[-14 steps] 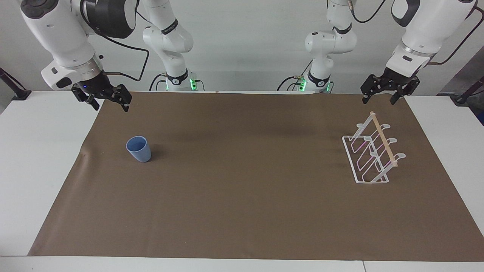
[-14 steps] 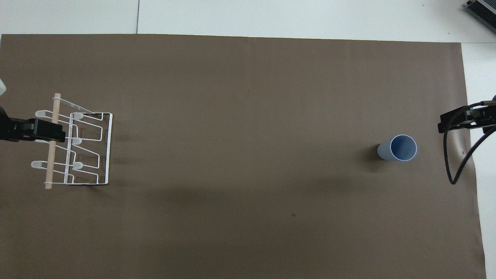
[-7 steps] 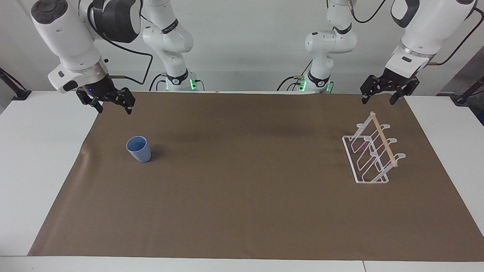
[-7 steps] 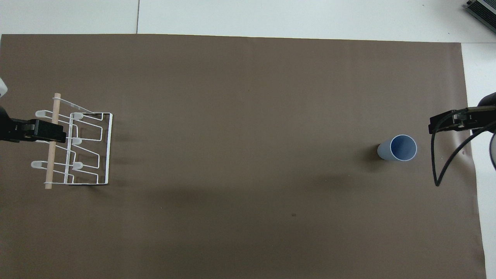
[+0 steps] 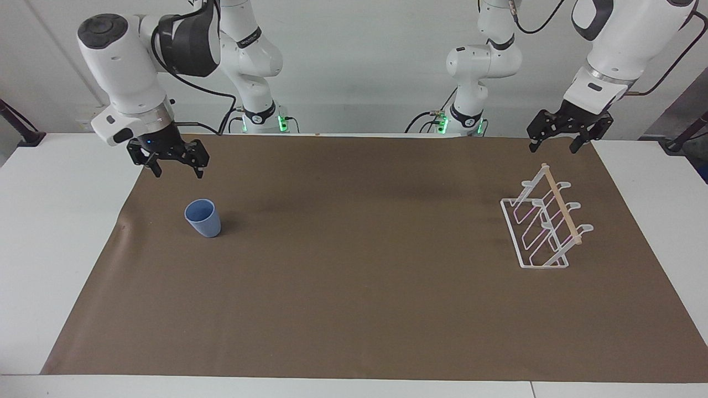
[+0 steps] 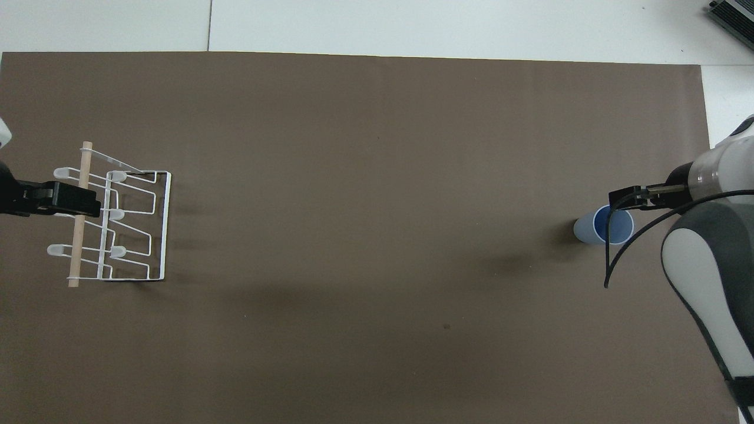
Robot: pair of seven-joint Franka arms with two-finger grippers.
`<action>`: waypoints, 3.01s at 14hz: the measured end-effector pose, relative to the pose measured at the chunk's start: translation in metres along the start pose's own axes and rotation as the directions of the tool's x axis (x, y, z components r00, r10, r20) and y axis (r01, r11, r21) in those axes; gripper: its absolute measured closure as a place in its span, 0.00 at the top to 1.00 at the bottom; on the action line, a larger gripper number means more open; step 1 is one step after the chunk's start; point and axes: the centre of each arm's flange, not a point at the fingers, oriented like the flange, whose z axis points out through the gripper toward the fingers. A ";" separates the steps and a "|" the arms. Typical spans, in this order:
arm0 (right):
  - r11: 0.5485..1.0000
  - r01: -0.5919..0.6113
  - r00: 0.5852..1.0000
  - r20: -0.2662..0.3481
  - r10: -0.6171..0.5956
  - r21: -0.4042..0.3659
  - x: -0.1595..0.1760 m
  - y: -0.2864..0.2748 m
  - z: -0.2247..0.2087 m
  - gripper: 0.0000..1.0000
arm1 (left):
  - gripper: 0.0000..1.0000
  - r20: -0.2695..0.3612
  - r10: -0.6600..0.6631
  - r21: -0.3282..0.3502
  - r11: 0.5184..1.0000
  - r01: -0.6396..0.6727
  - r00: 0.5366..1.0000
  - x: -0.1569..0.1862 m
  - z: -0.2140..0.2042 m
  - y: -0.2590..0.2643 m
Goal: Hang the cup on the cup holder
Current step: 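Lower the right gripper onto the light blue cup and grasp it, then lift the blue cup with the right gripper and tip it sideways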
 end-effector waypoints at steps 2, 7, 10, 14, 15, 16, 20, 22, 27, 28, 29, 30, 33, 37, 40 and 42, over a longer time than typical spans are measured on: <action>1.000 0.002 1.000 0.012 -0.002 0.004 -0.001 -0.001 0.019 1.00 | 1.00 0.000 0.000 0.000 1.000 0.000 1.000 0.000 0.000 0.000; 1.000 0.008 0.999 0.051 -0.009 0.024 0.004 -0.003 0.079 1.00 | 1.00 0.000 0.000 0.000 1.000 0.000 1.000 0.000 0.000 0.000; 1.000 0.010 0.999 0.051 -0.011 0.028 0.002 -0.005 0.098 1.00 | 1.00 0.000 0.000 0.000 1.000 0.000 1.000 0.000 0.000 0.000; 0.999 0.012 0.998 0.067 -0.014 0.030 -0.006 -0.007 0.115 1.00 | 1.00 0.001 0.000 0.000 1.000 0.000 1.000 -0.001 0.001 0.000; 0.999 0.012 0.998 0.064 -0.014 0.031 -0.008 -0.007 0.119 1.00 | 1.00 0.001 0.000 0.000 1.000 0.000 1.000 -0.001 0.000 0.000; 0.999 0.013 0.998 0.059 -0.015 0.031 -0.010 -0.008 0.124 1.00 | 1.00 0.001 0.000 0.000 1.000 0.000 1.000 -0.001 0.000 0.000; 0.999 0.015 0.999 0.050 -0.017 0.033 -0.017 -0.010 0.140 1.00 | 1.00 0.000 0.000 0.000 1.000 0.000 1.000 -0.002 -0.001 0.000; 0.999 0.015 0.998 0.054 -0.017 0.034 -0.020 -0.011 0.144 1.00 | 1.00 0.000 0.000 0.000 1.000 0.000 1.000 -0.002 0.000 0.000; 0.999 0.016 0.999 0.051 -0.018 0.034 -0.021 -0.011 0.146 0.77 | 1.00 0.001 0.000 0.000 1.000 0.000 1.000 -0.002 0.000 0.000; 0.999 0.016 0.999 0.052 -0.018 0.034 -0.021 -0.011 0.146 0.67 | 1.00 0.001 0.000 0.000 1.000 0.000 1.000 -0.002 0.000 0.000; 0.999 0.016 0.999 0.052 -0.018 0.034 -0.021 -0.011 0.146 0.53 | 1.00 0.001 0.000 0.000 1.000 0.000 1.000 -0.002 0.000 0.000; 0.999 0.016 0.999 0.052 -0.017 0.034 -0.021 -0.011 0.146 0.42 | 1.00 0.001 0.000 0.000 1.000 0.000 1.000 -0.002 0.000 0.000; 0.999 0.016 0.999 0.050 -0.017 0.034 -0.021 -0.011 0.146 0.07 | 1.00 0.001 0.000 0.000 1.000 0.000 1.000 -0.002 0.000 0.000; 0.999 0.015 0.999 0.049 -0.017 0.034 -0.021 -0.011 0.146 0.05 | 1.00 0.001 0.000 0.000 1.000 0.000 1.000 -0.002 0.000 0.000; 0.999 0.015 0.999 0.049 -0.017 0.034 -0.021 -0.011 0.146 0.05 | 1.00 0.001 -0.001 -0.004 1.000 0.001 1.000 -0.002 0.000 0.000; 0.999 0.015 0.999 0.049 -0.017 0.034 -0.021 -0.011 0.146 0.05 | 1.00 0.002 -0.002 -0.008 1.000 0.002 1.000 -0.002 0.000 0.001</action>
